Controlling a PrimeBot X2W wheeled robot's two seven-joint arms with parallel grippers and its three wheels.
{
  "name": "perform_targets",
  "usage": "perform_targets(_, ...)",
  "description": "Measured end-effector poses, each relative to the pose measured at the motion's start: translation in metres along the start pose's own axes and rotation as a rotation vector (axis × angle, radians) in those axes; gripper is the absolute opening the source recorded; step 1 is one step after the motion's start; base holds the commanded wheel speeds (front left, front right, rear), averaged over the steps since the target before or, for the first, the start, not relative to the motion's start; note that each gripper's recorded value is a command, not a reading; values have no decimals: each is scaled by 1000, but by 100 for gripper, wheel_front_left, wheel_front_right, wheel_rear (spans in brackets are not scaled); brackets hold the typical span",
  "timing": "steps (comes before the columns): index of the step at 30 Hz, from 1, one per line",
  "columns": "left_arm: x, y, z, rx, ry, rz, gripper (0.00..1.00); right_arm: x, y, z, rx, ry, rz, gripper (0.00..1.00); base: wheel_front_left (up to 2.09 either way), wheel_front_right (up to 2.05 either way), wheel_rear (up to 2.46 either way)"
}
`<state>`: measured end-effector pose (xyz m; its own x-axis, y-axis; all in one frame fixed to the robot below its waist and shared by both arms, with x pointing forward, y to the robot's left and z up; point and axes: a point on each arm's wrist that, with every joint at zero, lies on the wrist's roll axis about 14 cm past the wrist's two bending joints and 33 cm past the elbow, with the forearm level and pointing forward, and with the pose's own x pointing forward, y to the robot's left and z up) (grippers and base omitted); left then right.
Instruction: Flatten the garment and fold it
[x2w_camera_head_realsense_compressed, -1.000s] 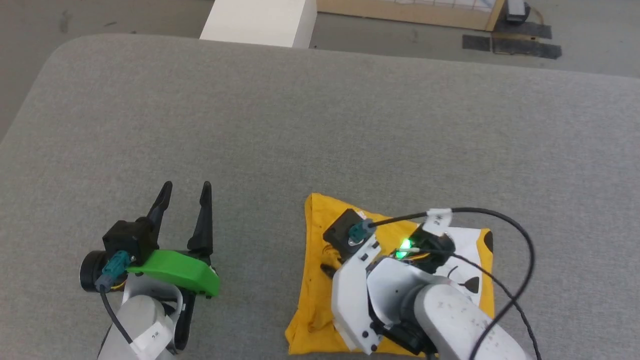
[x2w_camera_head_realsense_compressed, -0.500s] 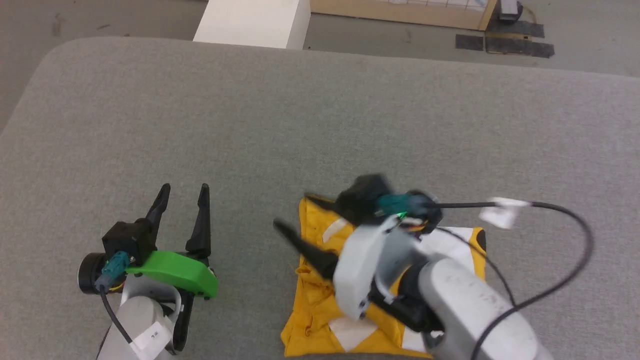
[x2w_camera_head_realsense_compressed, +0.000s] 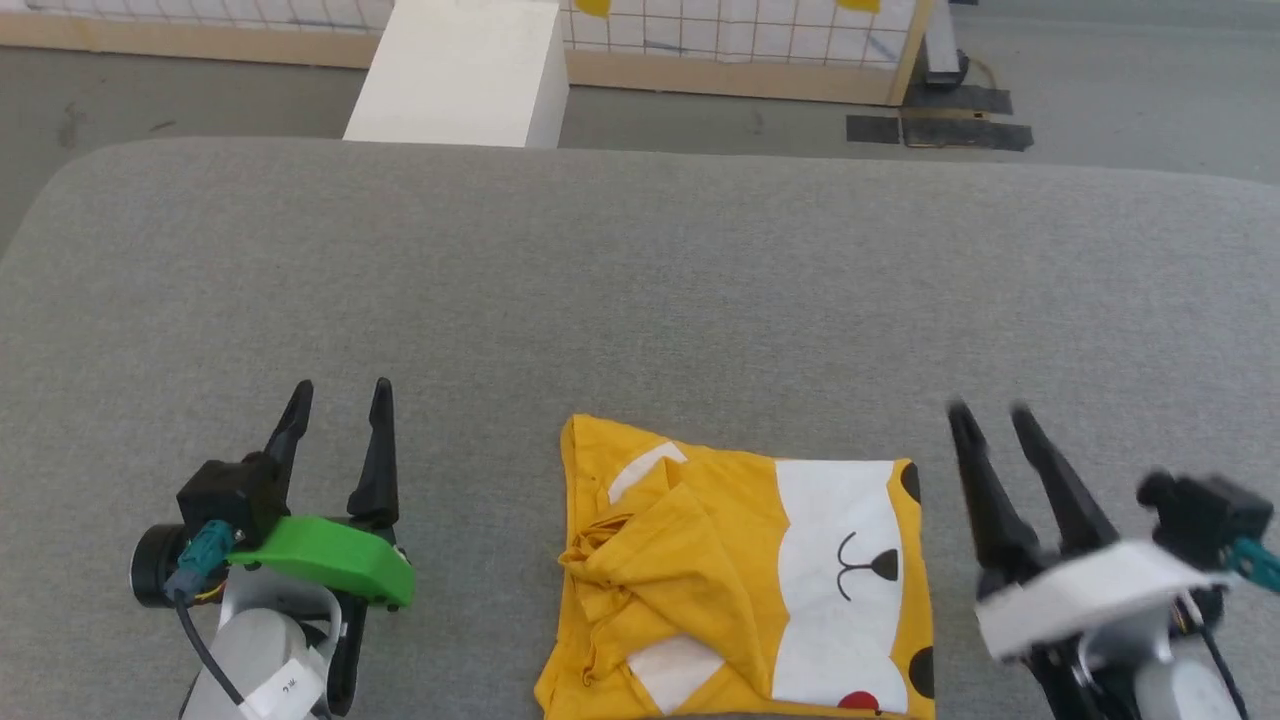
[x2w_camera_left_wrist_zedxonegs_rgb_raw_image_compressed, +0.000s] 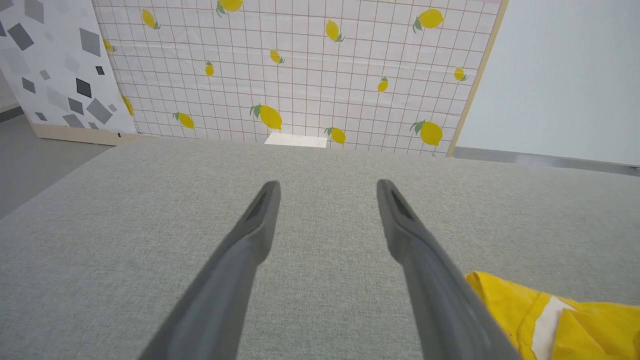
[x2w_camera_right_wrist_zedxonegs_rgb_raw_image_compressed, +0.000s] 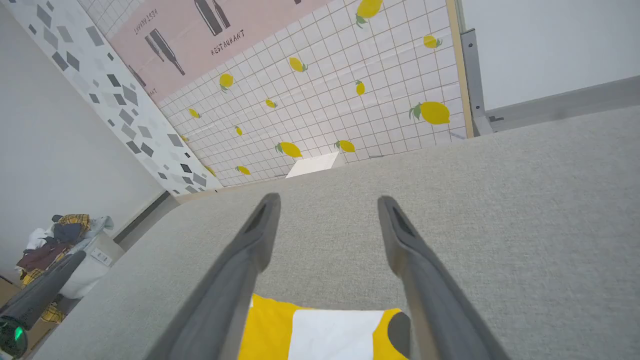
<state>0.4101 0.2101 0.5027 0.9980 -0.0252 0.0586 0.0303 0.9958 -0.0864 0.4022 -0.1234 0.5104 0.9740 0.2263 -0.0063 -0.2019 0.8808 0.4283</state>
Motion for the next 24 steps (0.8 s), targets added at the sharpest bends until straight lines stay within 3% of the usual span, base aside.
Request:
perform_targets(3, 1, -2, 1, 1, -5, -7, 100, -22, -32, -34, 72, 125, -109, 100, 0, 0, 0)
perform_targets(6, 2, -4, 0, 5, -4, -12, 100, -37, -41, -69, 171, 261, -151, 100, 0, 0, 0)
perform_targets(11, 2, -5, -1, 3, 0, -14, 100, -56, -33, -119, 246, 500, -148, 100, 0, 0, 0)
perform_targets(17, -1, -5, -2, -3, 3, -7, 100, -54, -19, -138, 237, 628, -99, 100, 0, 0, 0)
perform_targets(18, -2, -4, -2, -3, 3, -5, 100, -53, -16, -140, 230, 648, -86, 80, 0, 0, 0)
perform_targets(20, -3, -2, -2, -2, 4, 0, 100, -51, -10, -142, 228, 670, -66, 30, 0, 0, 0)
perform_targets(21, -4, -1, -2, -2, 4, 3, 100, -49, -9, -142, 223, 673, -61, 14, 0, 0, 0)
perform_targets(22, -4, -1, -1, -2, 4, 5, 100, -48, -8, -143, 215, 679, -58, 0, 0, 0, 0)
perform_targets(24, -6, 0, -1, -2, 2, 9, 100, -46, -7, -142, 185, 687, -48, 0, 0, 0, 0)
